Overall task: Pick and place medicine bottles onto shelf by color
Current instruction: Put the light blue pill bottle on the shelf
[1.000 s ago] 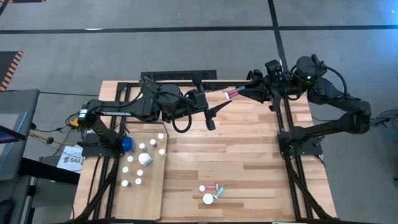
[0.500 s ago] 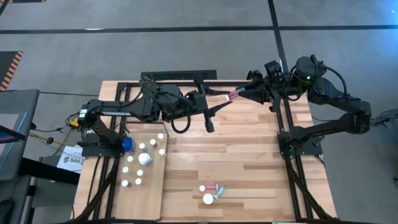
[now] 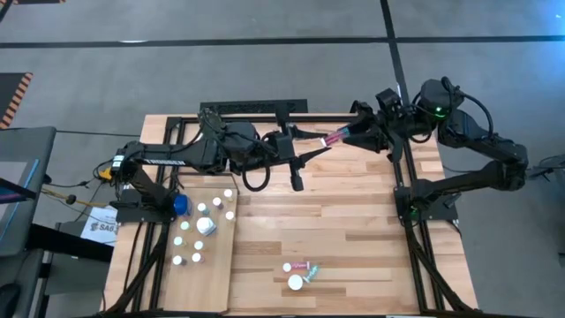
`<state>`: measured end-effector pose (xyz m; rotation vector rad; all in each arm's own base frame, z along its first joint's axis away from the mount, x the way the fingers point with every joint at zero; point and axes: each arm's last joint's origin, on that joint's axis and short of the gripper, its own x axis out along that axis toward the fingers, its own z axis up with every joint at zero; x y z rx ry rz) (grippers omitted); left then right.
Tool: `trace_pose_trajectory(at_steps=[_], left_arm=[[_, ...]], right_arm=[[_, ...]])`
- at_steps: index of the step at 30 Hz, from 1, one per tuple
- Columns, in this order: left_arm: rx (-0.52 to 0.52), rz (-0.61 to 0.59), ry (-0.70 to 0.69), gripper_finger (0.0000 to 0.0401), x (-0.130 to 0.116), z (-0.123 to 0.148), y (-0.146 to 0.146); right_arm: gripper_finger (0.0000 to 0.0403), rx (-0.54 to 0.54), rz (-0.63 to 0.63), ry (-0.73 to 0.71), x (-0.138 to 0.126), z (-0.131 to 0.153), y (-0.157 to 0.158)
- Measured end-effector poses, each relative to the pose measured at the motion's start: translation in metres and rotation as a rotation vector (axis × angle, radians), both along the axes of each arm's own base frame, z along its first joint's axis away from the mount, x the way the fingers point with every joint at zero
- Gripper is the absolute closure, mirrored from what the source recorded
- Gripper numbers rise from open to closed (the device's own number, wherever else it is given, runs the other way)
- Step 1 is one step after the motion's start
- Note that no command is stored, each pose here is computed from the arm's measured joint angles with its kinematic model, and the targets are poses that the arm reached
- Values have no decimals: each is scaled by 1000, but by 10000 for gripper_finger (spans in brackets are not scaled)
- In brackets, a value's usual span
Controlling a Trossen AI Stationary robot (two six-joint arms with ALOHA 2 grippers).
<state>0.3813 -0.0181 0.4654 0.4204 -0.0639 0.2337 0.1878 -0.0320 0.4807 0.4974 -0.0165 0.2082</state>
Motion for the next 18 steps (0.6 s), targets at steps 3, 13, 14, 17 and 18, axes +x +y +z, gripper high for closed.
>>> trace_pose_trajectory(at_steps=[3,13,14,17,18], left_arm=[[-16,-10,-5,307,0,0,0],[-389,-89,68,307,1,-14,-4],[-453,-107,99,307,1,-17,-5],[-679,-132,225,307,-1,-31,-9],[-764,-127,273,307,-3,-36,-11]], right_arm=[[207,2,32,18,-4,-1,1],[148,54,-61,213,-47,-15,-4],[148,49,-68,229,-51,-16,-3],[148,35,-76,294,-62,-22,-1],[148,30,-76,319,-64,-25,-1]])
